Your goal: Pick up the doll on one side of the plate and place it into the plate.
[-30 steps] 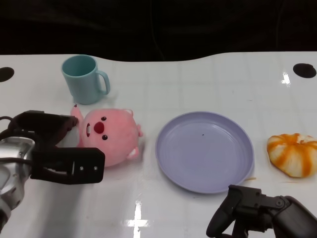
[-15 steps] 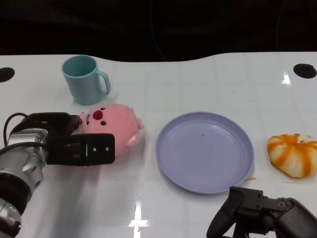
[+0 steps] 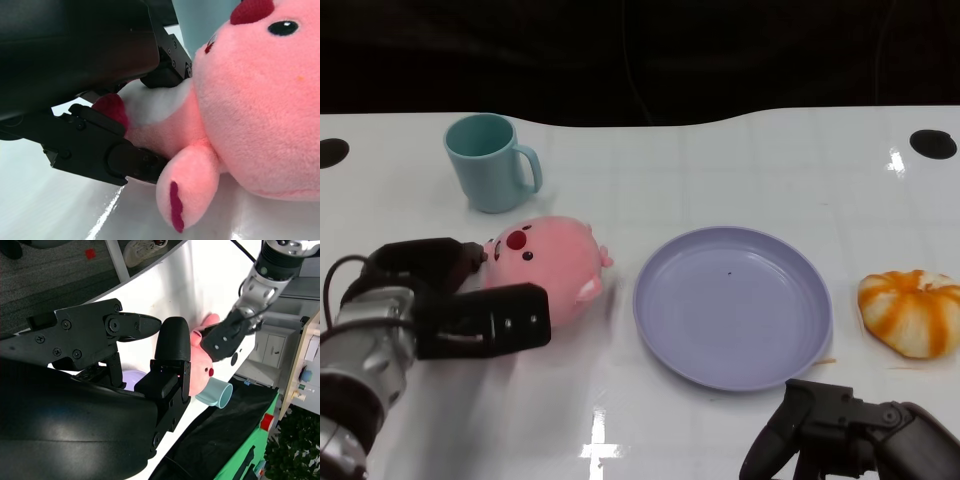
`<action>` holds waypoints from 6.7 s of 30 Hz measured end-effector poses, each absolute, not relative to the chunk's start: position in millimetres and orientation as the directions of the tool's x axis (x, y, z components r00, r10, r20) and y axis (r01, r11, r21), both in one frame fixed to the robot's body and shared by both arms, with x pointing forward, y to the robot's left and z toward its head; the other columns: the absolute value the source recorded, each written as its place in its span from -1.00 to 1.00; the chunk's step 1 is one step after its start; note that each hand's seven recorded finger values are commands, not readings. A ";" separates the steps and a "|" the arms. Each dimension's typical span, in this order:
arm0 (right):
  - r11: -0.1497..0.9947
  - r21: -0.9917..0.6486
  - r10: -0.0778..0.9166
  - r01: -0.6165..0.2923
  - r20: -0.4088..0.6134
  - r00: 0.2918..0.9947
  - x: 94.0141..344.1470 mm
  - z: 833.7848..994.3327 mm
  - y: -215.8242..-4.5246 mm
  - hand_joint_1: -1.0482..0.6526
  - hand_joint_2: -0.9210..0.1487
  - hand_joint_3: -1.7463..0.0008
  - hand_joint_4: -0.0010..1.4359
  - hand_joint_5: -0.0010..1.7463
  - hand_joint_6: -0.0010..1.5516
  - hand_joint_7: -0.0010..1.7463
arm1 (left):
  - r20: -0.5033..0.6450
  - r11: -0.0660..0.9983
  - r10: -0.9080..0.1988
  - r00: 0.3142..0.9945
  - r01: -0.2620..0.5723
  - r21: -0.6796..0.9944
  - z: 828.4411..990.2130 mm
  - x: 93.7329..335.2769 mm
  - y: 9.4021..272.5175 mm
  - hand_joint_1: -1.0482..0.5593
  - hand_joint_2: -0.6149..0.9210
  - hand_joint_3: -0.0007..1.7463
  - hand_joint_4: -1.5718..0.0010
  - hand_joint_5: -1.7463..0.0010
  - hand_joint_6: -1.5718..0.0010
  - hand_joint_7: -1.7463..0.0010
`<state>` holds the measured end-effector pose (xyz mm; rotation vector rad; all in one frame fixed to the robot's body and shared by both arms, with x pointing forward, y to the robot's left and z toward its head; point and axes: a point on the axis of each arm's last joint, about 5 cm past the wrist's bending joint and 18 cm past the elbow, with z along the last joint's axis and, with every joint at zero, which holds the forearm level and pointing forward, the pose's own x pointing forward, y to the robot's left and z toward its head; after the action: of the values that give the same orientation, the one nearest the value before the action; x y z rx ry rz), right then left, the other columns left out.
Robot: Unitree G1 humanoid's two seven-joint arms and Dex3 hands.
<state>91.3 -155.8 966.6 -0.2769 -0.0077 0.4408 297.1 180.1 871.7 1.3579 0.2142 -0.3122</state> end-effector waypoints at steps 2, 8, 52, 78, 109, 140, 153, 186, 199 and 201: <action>0.867 -0.267 0.422 -0.420 -0.053 0.905 91.4 966.7 -156.0 -0.06 -1.00 0.63 -0.04 0.80 -0.22 0.48 | -0.264 0.246 -0.089 0.960 0.278 0.928 864.8 290.5 181.6 0.01 0.97 -0.62 -0.02 -0.97 0.08 -0.72; 0.867 -0.269 0.423 -0.420 -0.052 0.905 92.0 967.1 -156.8 -0.05 -1.00 0.63 -0.04 0.81 -0.22 0.48 | -0.140 0.418 -0.027 0.990 0.138 0.898 850.2 275.1 181.1 0.08 0.67 -0.03 -0.17 -1.00 0.10 -1.00; 0.859 -0.275 0.433 -0.431 -0.058 0.900 96.2 963.2 -154.6 -0.07 -1.00 0.63 -0.04 0.80 -0.22 0.47 | -0.066 0.611 -0.258 0.964 0.216 0.761 960.0 281.5 128.7 0.10 0.43 0.30 -0.24 -1.00 -0.01 -1.00; 0.855 -0.280 0.444 -0.437 -0.041 0.895 94.1 962.3 -144.3 -0.08 -1.00 0.66 0.00 0.77 -0.20 0.45 | -0.213 0.529 -0.379 0.901 0.400 0.748 939.0 289.1 37.3 0.05 0.41 0.31 -0.17 -1.00 0.09 -1.00; 0.858 -0.279 0.441 -0.432 -0.031 0.897 93.6 962.6 -145.1 -0.08 -1.00 0.66 -0.01 0.76 -0.20 0.43 | -0.263 0.233 -0.532 0.805 0.437 0.869 973.5 284.3 39.0 -0.93 1.00 -0.64 1.00 0.79 0.82 1.00; 0.864 -0.288 0.418 -0.412 -0.041 0.907 97.0 961.7 -154.6 -0.08 -1.00 0.63 -0.05 0.76 -0.21 0.43 | 0.059 0.582 -0.621 0.782 0.409 0.703 988.4 244.1 140.4 -0.54 1.00 -0.86 0.84 0.19 0.50 0.89; 0.866 -0.283 0.419 -0.412 -0.040 0.907 97.7 961.7 -155.1 -0.08 -1.00 0.64 -0.05 0.77 -0.20 0.43 | 0.228 0.857 -0.463 0.857 0.366 0.363 951.4 207.7 164.0 0.13 0.80 -0.55 0.09 -0.18 -0.10 0.68; 0.880 -0.279 0.394 -0.384 -0.020 0.919 99.4 960.1 -154.0 -0.09 -1.00 0.63 -0.05 0.77 -0.20 0.43 | -0.207 0.872 -0.419 0.884 0.329 -0.362 948.6 134.4 181.3 0.18 0.37 0.65 -0.10 -1.00 0.08 -0.98; 0.892 -0.276 0.375 -0.357 0.012 0.927 100.0 957.3 -153.1 -0.07 -1.00 0.62 -0.07 0.80 -0.22 0.45 | -0.279 0.845 -0.452 0.847 0.307 -0.437 936.2 137.9 185.7 0.16 0.35 0.66 -0.11 -1.00 0.09 -1.00; 0.893 -0.276 0.375 -0.357 0.015 0.927 99.6 957.3 -153.1 -0.06 -1.00 0.62 -0.07 0.81 -0.23 0.45 | -0.283 0.844 -0.460 0.842 0.315 -0.434 936.0 137.9 184.8 0.16 0.35 0.66 -0.11 -1.00 0.09 -1.00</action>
<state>99.6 -153.1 957.3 -0.2729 -0.0682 0.3797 137.9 184.8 936.0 -0.3847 0.3911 -0.4201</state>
